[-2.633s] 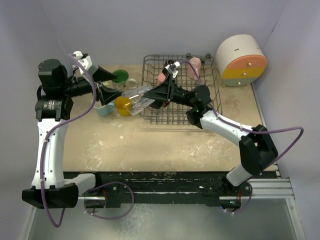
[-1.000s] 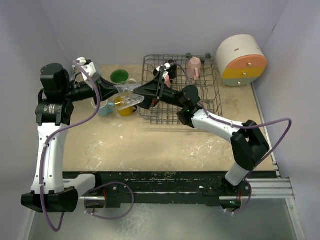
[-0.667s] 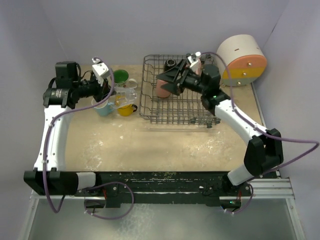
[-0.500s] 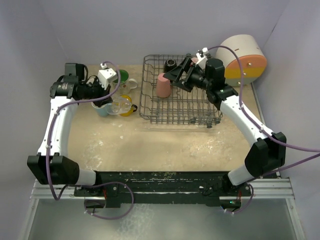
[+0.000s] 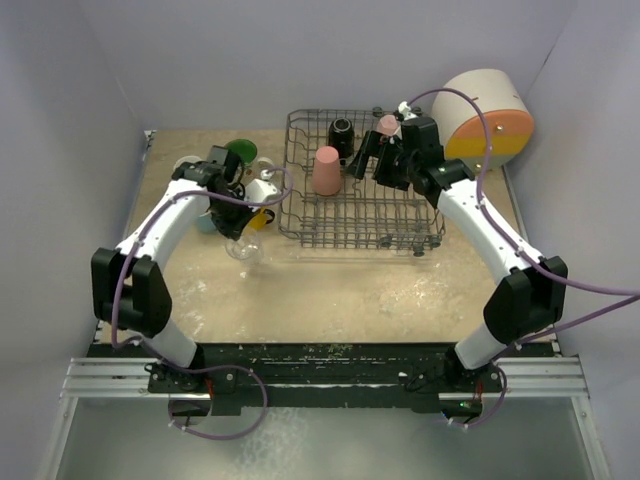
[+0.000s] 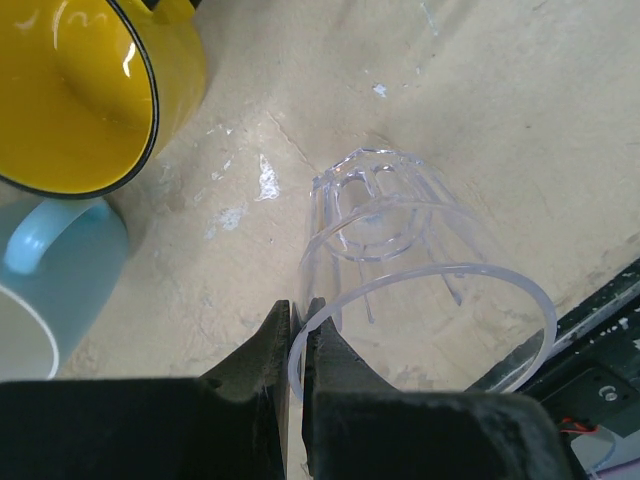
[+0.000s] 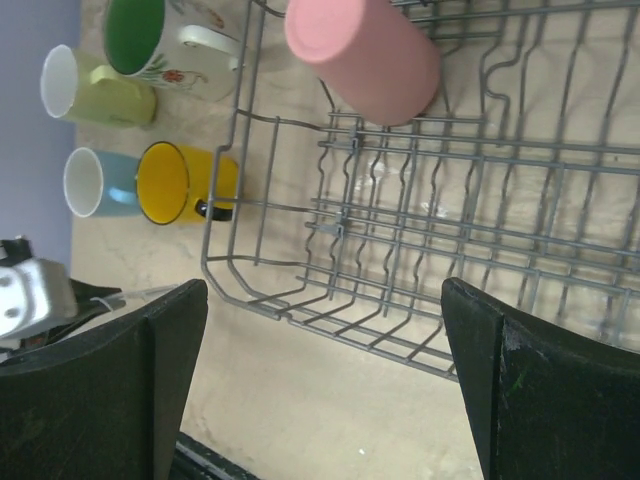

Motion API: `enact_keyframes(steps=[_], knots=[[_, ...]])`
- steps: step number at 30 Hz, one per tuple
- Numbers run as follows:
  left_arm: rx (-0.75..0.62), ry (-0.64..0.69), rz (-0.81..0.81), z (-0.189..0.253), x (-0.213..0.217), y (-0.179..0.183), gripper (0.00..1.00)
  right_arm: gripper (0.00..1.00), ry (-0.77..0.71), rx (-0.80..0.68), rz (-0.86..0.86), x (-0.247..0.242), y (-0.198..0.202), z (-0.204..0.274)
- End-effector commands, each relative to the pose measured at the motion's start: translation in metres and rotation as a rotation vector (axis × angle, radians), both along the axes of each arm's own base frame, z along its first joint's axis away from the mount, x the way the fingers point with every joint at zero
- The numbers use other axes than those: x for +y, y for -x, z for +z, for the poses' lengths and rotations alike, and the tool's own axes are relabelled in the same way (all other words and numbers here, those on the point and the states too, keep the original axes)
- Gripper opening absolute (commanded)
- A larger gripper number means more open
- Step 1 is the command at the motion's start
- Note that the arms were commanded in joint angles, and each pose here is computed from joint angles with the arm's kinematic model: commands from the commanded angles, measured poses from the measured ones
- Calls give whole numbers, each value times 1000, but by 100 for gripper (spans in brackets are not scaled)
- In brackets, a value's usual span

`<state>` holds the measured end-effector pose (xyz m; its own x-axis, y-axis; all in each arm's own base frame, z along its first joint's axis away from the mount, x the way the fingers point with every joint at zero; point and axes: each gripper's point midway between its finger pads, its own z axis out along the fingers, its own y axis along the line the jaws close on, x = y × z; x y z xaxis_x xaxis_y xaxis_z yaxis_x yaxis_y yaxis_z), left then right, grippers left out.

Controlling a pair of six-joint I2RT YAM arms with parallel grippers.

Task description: Unload the cups from the dish rack

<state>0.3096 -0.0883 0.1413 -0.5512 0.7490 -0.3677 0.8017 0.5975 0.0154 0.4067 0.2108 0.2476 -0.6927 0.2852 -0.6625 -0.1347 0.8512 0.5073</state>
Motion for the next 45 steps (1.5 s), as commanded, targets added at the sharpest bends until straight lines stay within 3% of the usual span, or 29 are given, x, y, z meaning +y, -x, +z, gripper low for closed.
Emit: enact_keyframes(steps=[1, 15, 24, 29, 33, 34, 35, 37, 41, 45], knots=[[-13, -103, 63, -15, 7, -14, 0, 100, 95, -66, -43, -18, -11, 15], [-37, -125, 74, -34, -22, -33, 0, 100, 224, -109, -139, -28, -62, -4], [-22, -115, 70, -34, -25, -32, 19, 100, 240, -147, -142, -6, -79, -9], [-68, -76, 71, -11, -30, -36, 32, 100, 304, -158, -122, 22, -88, -20], [-111, -10, 67, 21, -37, -32, 54, 100, 339, -194, -113, 47, -101, -19], [-122, 9, 61, 30, -39, -29, 65, 100, 354, -195, -109, 53, -104, -23], [-142, 29, 58, 43, -41, -27, 68, 100, 367, -197, -107, 59, -108, -25], [-193, 55, 55, 68, -41, -25, 98, 100, 405, -182, -111, 64, -117, -37], [-339, 107, 61, 125, -35, -20, 99, 100, 463, -176, -118, 69, -133, -55], [-381, 177, 82, 158, -34, -11, 99, 100, 515, -172, -135, 65, -143, -68]])
